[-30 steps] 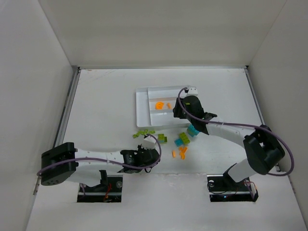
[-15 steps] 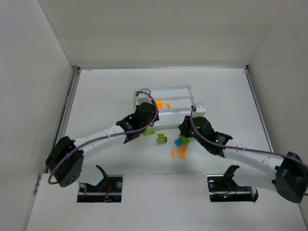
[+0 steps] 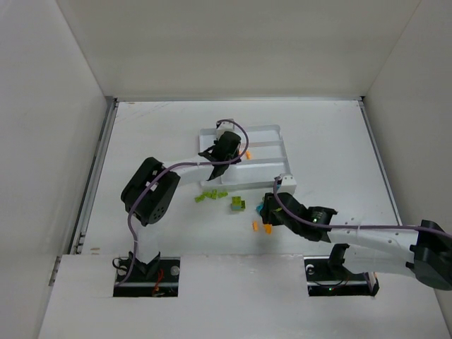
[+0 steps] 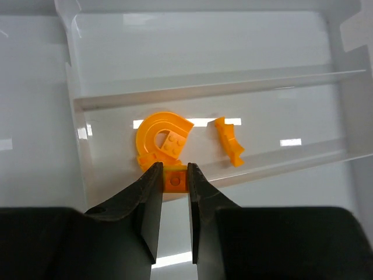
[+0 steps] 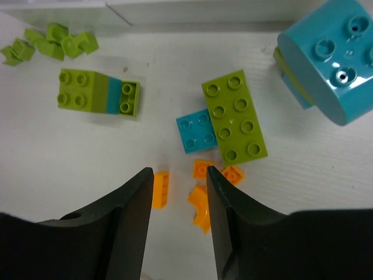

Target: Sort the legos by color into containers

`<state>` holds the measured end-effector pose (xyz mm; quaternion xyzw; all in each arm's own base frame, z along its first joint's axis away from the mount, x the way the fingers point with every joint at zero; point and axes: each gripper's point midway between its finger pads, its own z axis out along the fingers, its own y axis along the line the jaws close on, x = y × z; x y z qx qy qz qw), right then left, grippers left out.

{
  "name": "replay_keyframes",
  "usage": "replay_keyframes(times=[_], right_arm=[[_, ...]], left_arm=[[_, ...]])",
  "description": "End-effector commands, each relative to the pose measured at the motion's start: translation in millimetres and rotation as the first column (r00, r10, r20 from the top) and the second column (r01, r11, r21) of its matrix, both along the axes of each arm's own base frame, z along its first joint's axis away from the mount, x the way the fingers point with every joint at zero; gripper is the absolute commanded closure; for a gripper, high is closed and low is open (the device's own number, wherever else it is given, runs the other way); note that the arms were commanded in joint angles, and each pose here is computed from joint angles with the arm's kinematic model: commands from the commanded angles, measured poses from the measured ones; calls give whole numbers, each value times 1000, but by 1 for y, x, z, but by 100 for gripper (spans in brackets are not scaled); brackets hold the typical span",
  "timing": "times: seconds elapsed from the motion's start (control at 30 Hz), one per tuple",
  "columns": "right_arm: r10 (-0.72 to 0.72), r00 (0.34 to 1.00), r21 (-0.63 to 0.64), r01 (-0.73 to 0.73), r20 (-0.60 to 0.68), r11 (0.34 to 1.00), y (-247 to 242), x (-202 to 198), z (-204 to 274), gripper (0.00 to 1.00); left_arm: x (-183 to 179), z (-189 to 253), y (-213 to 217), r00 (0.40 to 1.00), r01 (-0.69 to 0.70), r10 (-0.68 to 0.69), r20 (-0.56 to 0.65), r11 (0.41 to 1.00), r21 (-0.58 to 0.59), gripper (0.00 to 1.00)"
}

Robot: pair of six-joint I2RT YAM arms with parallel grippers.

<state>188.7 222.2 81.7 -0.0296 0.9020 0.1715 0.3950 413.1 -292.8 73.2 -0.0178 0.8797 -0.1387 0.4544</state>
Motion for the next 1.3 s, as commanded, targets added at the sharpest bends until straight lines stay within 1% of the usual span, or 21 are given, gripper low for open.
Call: replay_keyframes(times=[0.0,0.1,0.13,0.27,0.33,0.4,0.5,0.8,0.87,0.93,1.03,1.13,1.27], right_arm=[[-54,998,-21,53,-39,998,-10,-10,-8,51],[-67,995,-36,65,-69,997,-14,-16,-13,48],[-68,995,-35,65,-73,997,-13,-18,-13,47],[-85,991,-56,79,-107,995,-16,-23,-20,42],[-90,988,-73,81,-125,994,-17,-26,-24,42],[-89,986,-88,77,-139,993,-17,-28,-28,43],[-84,983,-104,67,-166,992,-13,-31,-36,49],[-94,983,-98,79,-159,992,-6,-21,-42,50],[-102,983,-119,84,-153,989,-7,-16,-44,52],[-111,982,-134,91,-151,987,-7,-14,-46,54],[-132,982,-153,110,-138,982,-11,-9,-48,54],[-160,979,-169,139,-123,976,-15,-4,-50,52],[-174,978,-170,154,-114,973,-14,-1,-53,50]], left_arm=[[18,33,-10,997,10,-6,71,998,-58,84],[20,27,-9,998,3,0,67,999,-45,81],[19,26,-8,998,0,3,64,999,-46,78],[16,26,-7,997,5,-1,72,998,-55,62],[10,31,-6,997,8,-4,79,998,-62,59],[0,38,-6,996,20,-14,88,997,-68,58],[-22,51,-5,994,45,-35,108,995,-90,61],[-116,65,6,981,144,-127,145,983,-114,68],[-135,67,7,975,172,-154,157,979,-112,68],[-156,65,9,971,196,-179,162,976,-99,68],[-180,58,9,968,218,-206,142,974,-70,68],[-202,50,4,960,252,-245,134,967,-37,67],[-224,42,-5,951,289,-283,124,957,-37,65]])
